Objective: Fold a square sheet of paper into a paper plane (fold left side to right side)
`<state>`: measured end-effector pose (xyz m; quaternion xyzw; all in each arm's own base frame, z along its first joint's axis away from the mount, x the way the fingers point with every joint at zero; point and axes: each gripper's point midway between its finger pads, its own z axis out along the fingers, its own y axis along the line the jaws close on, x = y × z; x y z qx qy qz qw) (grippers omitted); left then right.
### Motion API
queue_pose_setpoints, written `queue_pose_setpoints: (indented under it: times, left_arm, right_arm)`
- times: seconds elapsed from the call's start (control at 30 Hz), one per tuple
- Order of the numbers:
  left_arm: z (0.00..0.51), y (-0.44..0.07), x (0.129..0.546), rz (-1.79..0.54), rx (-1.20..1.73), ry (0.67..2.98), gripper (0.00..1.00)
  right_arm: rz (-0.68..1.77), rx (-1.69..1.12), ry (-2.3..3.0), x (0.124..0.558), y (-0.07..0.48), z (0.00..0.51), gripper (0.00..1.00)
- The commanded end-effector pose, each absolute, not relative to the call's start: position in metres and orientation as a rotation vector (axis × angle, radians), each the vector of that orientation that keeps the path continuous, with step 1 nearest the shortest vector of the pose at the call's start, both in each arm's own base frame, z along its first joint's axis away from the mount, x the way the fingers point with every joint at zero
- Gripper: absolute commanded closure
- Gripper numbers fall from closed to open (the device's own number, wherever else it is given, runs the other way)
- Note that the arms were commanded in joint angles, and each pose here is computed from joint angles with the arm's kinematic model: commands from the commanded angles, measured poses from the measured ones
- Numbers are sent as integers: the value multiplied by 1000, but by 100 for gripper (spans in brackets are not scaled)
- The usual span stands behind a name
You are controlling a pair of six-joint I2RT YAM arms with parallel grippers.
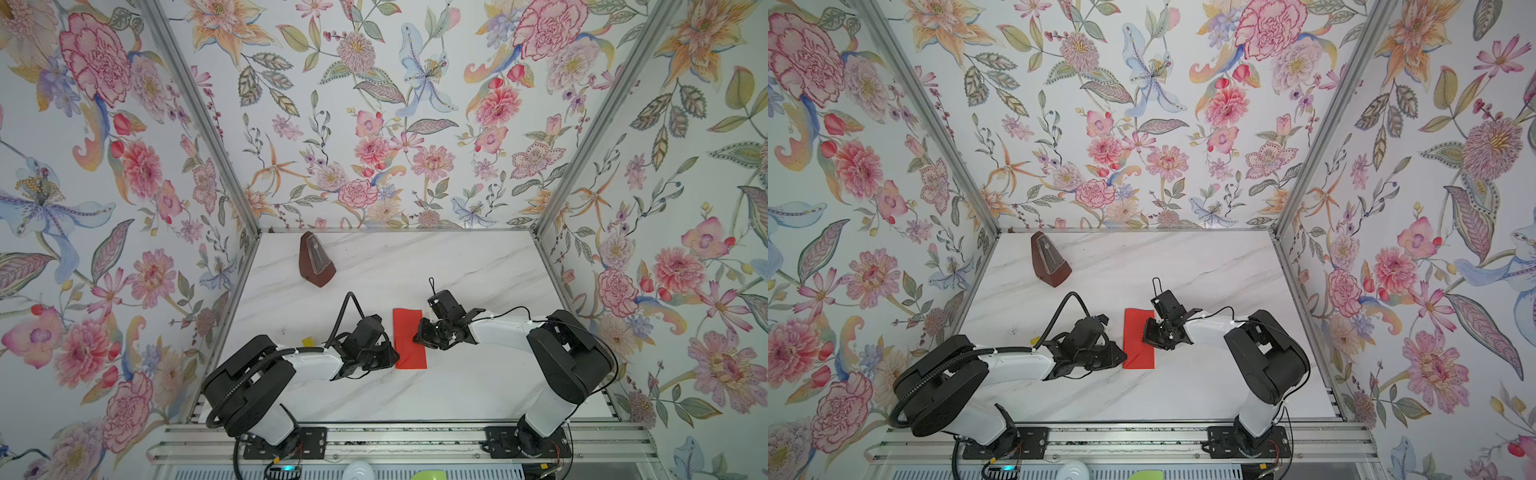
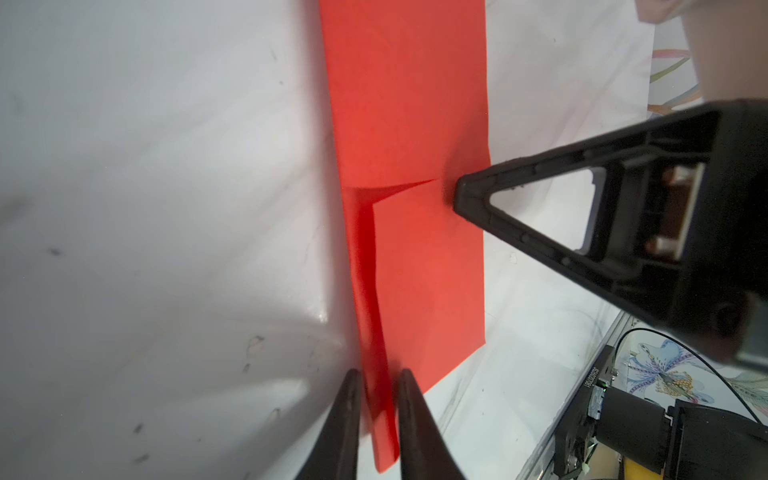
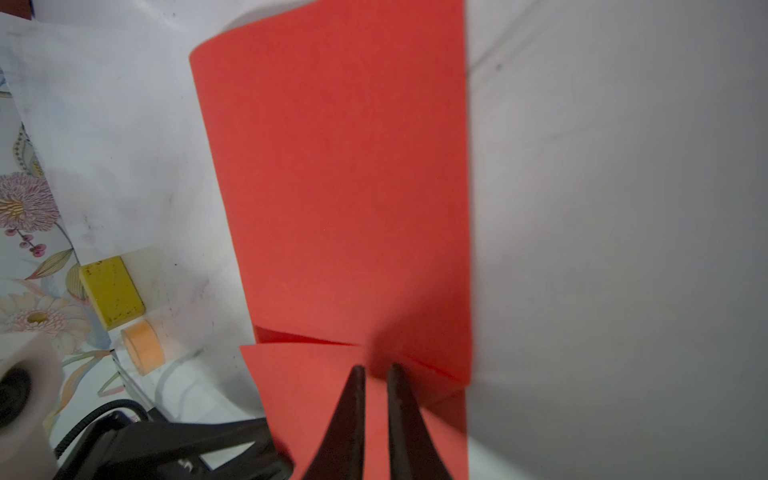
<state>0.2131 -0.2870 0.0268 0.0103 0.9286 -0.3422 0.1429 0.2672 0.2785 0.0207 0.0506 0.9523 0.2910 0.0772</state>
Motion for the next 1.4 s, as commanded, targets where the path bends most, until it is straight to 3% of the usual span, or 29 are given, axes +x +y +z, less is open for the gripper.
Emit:
queue_pose_setpoints:
  times: [0.0, 0.2, 0.43, 0.77, 1.1, 1.37]
  left_arm:
    - [39, -281, 223, -899, 72, 2645, 76]
    - [57, -259, 257, -892, 44, 2574, 63]
    - [75, -258, 303, -951, 120, 2513, 56]
    - [35, -271, 345, -1012, 114, 2627, 50]
    - [26, -284, 305, -1171, 146, 2675, 50]
    - [34, -292, 270, -1258, 143, 2643, 57]
  right_arm:
    - [814, 121, 2936, 252, 267, -6, 87]
    - [845, 73, 2942, 247, 265, -7, 87]
    - [869, 67, 2939, 248, 267, -7, 87]
    - [885, 79, 2936, 249, 270, -5, 87]
    - [892, 99, 2934, 249, 272, -6, 87]
    - [887, 98, 2942, 248, 272, -6, 87]
